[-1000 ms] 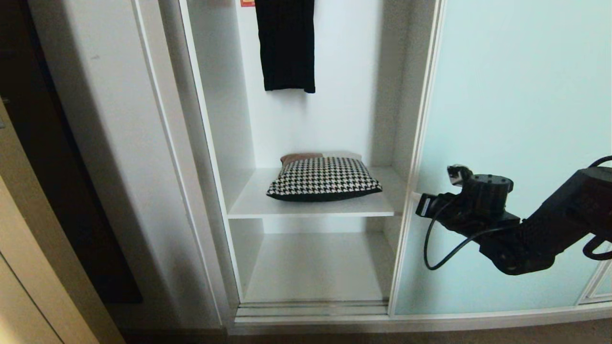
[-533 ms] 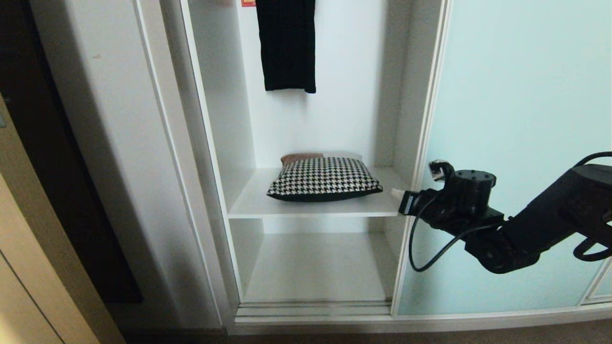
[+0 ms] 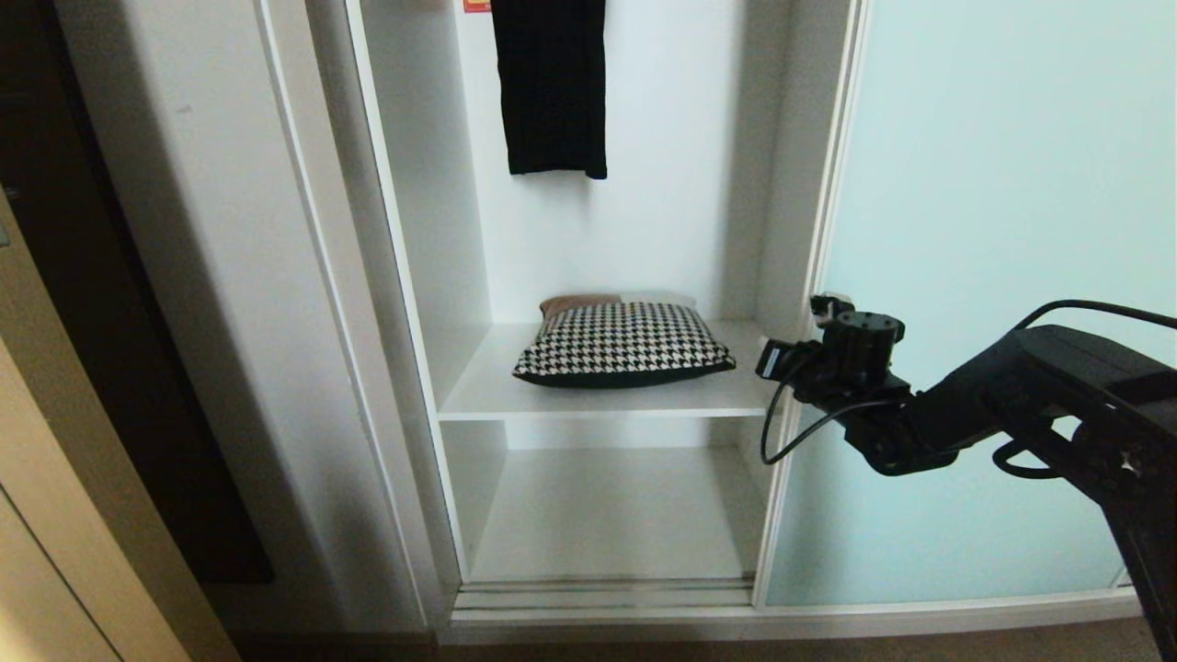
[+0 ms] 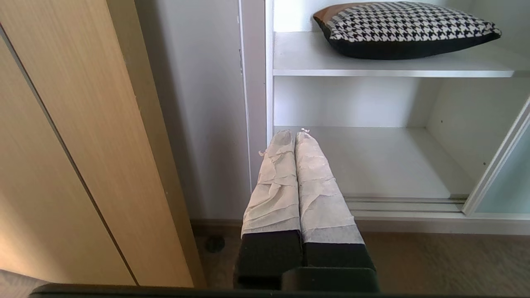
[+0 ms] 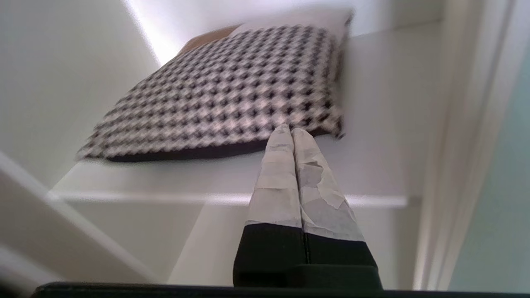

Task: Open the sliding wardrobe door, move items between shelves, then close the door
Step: Open the door

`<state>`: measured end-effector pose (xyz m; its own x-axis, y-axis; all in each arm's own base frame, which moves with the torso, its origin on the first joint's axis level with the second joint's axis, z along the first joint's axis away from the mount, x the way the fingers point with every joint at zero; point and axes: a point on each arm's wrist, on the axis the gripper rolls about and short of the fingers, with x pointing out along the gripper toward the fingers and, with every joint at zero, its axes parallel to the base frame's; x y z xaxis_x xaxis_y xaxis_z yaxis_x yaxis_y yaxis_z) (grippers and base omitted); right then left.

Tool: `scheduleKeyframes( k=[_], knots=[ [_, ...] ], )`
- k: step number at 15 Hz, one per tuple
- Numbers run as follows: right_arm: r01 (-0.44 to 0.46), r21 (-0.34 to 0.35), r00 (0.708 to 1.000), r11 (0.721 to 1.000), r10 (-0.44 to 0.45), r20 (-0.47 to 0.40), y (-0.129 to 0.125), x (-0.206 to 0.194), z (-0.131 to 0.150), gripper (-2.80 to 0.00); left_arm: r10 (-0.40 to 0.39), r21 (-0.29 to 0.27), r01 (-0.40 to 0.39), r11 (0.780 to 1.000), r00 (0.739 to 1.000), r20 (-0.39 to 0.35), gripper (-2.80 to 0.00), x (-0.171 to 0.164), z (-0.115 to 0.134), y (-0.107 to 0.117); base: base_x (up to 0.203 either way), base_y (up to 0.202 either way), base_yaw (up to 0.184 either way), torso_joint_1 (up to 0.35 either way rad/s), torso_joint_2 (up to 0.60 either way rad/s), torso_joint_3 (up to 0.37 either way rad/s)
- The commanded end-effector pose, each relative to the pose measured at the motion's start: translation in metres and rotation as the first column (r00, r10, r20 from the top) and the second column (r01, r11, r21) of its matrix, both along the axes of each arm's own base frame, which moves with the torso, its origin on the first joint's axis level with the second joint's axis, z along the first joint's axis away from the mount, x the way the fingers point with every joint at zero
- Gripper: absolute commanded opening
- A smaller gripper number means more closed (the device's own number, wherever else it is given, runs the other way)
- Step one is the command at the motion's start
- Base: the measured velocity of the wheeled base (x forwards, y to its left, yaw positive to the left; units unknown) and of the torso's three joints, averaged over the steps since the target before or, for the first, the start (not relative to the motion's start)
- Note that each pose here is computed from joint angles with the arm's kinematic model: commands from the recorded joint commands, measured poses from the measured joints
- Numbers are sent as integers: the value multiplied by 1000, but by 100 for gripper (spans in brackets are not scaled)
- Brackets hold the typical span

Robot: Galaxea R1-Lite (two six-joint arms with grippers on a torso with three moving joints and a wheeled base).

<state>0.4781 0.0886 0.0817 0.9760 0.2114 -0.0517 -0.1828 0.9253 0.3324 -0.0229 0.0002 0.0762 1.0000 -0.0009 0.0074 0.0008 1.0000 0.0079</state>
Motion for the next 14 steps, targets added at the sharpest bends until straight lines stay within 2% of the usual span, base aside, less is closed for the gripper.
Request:
scheduleKeyframes(
  k=[1,4,14],
  knots=[
    [53,-1,999,999,-53,2,-7,18,-18,-280,0,0,0,1000,1000,0,-280,0,0,0,0,0,0,0,0,0],
    [103,-4,995,995,-103,-2,-22,29,-16,-280,1,0,-1,1000,1000,-1,-280,0,0,0,0,0,0,0,0,0],
    [160,-1,987,987,-160,9,-50,49,-14,-280,1,0,-1,1000,1000,0,-280,0,0,0,0,0,0,0,0,0]
  ],
)
